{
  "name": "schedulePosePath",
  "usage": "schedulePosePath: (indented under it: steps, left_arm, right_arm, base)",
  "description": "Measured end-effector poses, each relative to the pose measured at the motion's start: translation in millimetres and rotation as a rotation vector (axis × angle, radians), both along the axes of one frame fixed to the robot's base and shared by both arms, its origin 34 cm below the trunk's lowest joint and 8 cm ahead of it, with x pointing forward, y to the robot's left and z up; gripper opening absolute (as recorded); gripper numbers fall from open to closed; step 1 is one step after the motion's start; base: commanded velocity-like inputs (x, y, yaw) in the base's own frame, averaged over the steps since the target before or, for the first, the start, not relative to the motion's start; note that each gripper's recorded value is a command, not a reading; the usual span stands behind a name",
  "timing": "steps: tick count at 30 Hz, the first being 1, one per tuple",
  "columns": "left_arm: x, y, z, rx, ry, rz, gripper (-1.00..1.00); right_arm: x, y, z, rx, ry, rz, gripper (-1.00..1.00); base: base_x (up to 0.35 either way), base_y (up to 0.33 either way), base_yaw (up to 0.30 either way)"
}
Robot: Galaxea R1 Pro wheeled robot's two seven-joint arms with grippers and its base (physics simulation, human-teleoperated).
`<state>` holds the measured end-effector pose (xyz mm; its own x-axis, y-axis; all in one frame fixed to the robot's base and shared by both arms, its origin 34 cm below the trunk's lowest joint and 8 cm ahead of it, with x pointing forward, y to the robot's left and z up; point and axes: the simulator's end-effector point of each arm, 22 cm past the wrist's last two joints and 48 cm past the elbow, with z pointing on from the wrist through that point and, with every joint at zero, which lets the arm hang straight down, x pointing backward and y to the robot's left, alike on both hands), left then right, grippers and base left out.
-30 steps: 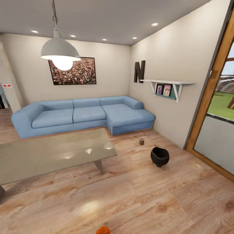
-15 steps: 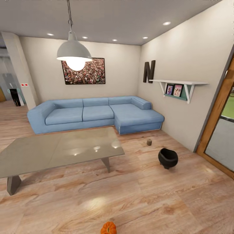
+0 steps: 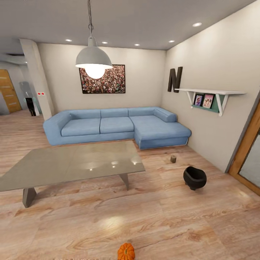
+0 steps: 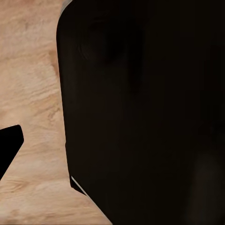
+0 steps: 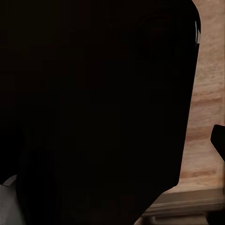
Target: Place each of the two pumpkins and all three candles from the living room inside a cabinet in the living room (use any cabinet), then make sure every cabinet is closed, and position the cauldron so it is next to a table in the living room.
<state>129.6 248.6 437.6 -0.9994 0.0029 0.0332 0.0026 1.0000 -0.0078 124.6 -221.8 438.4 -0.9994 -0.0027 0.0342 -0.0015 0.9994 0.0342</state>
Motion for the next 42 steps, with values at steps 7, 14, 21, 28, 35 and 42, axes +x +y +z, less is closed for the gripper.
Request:
schedulePosePath:
  steps: [7,14,21,28,35,42]
  left_arm:
    - [-0.2,0.0,0.0,0.0,0.001,0.001,1.0]
    - [-0.8,0.0,0.0,0.0,0.002,0.003,1.0]
    - [-1.9,1.9,0.0,0.003,0.005,0.008,1.0]
    - [3.9,5.7,-0.2,0.007,-0.005,0.008,1.0]
    - [18.1,12.9,-0.3,0.019,-0.032,0.008,1.0]
    - [36.1,51.5,1.4,0.073,-0.073,0.007,1.0]
  right_arm:
    - [-0.2,1.0,0.0,0.001,0.001,-0.002,1.0]
    - [-1.2,0.7,0.1,-0.001,0.004,-0.006,1.0]
    - [-2.5,10.4,0.6,0.009,0.007,-0.009,1.0]
    - [-4.0,60.2,4.8,0.062,0.012,-0.013,1.0]
    - [-5.6,62.0,5.2,0.05,0.016,-0.016,1.0]
    - [-4.1,45.7,3.4,0.028,0.012,-0.014,1.0]
  base:
    - [-0.105,0.0,0.281]
    - [-0.007,0.0,0.281]
    - [0.0,0.0,0.28]
    - [0.0,0.0,0.279]
    - [0.0,0.0,0.273]
    - [0.0,0.0,0.099]
